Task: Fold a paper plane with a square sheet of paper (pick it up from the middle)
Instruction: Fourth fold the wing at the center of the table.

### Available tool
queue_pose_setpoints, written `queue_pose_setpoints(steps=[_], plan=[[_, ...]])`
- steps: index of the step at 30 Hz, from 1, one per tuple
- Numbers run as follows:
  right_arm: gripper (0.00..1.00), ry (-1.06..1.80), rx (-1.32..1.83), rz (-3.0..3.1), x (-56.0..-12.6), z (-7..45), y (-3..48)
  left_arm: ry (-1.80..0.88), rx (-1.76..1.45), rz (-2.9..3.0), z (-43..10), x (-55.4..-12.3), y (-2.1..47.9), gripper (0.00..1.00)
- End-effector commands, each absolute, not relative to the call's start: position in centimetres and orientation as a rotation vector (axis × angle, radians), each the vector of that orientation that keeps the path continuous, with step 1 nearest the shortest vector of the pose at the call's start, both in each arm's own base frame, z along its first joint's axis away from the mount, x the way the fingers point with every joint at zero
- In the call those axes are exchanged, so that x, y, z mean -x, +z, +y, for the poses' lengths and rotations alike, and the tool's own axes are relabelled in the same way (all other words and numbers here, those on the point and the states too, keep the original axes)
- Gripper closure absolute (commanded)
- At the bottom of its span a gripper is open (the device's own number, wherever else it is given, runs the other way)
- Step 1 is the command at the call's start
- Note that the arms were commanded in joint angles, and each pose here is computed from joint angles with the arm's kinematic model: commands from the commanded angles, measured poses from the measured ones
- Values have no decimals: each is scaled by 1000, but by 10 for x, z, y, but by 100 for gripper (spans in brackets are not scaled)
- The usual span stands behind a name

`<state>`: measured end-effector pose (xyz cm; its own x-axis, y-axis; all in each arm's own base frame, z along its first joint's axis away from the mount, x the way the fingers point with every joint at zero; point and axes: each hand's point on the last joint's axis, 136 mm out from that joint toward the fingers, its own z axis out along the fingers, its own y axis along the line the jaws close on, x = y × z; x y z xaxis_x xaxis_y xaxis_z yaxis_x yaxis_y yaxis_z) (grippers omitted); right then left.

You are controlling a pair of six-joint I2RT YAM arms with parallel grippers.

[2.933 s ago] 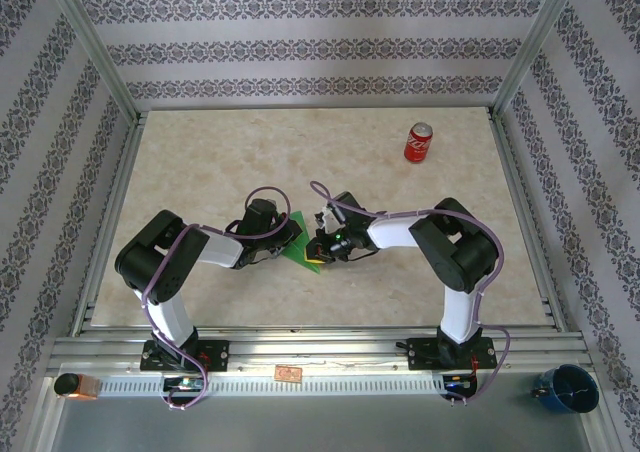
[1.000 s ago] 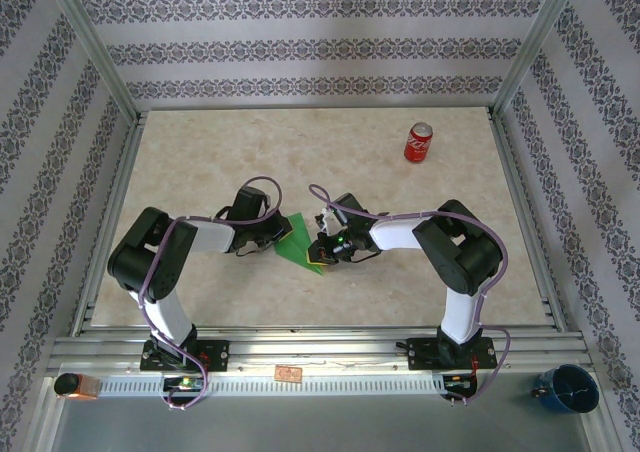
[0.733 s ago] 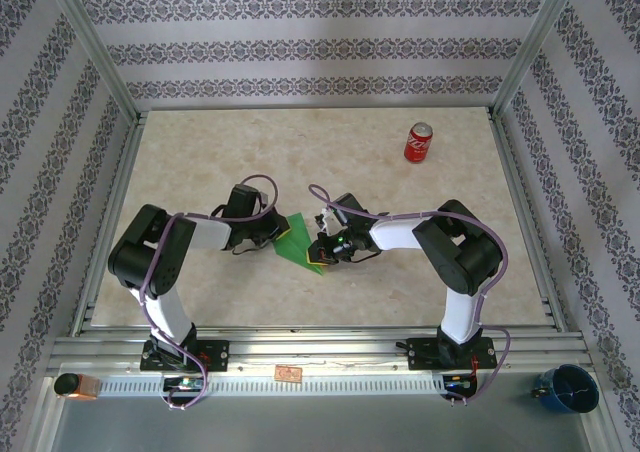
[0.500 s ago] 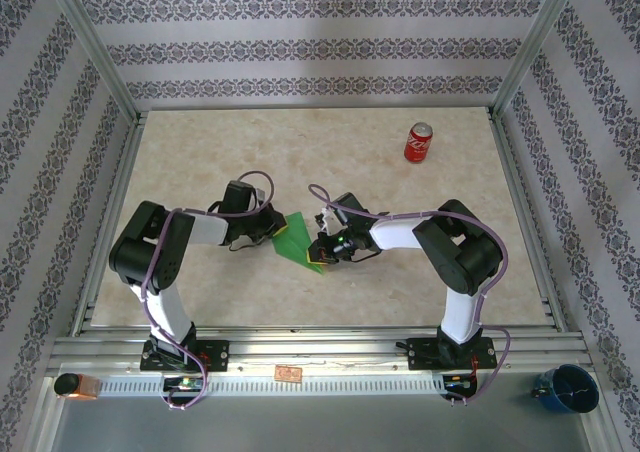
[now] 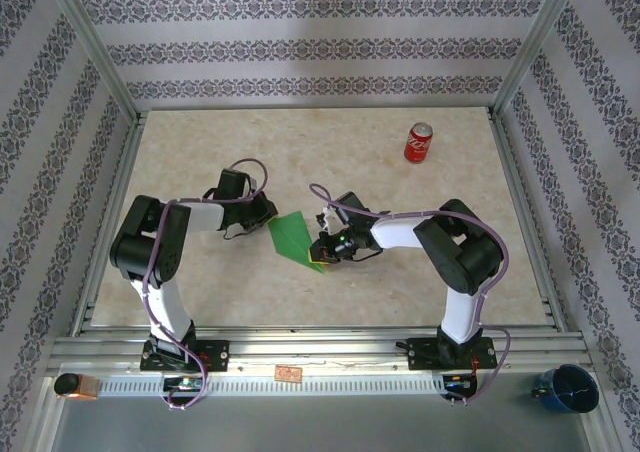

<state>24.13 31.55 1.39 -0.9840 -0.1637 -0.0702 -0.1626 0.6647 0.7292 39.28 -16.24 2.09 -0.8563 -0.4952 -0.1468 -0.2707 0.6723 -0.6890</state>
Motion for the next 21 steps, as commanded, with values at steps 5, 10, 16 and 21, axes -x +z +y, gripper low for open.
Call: queue_pose_setpoints(steps=[5,10,16,21], plan=[[100,-984,-177,-2836,-213,282,-22,-840,590,2482,-135,-390,73,88],[100,-985,-174,-2841,-215,282,-20,-919,514,2464,-158,-374,91,87],[100,-988,-175,-2844,-215,283,-18,-1082,419,2510,-217,-353,76,88],[100,-985,-173,-2839,-215,283,-19,-1060,436,2588,-232,-342,45,91]])
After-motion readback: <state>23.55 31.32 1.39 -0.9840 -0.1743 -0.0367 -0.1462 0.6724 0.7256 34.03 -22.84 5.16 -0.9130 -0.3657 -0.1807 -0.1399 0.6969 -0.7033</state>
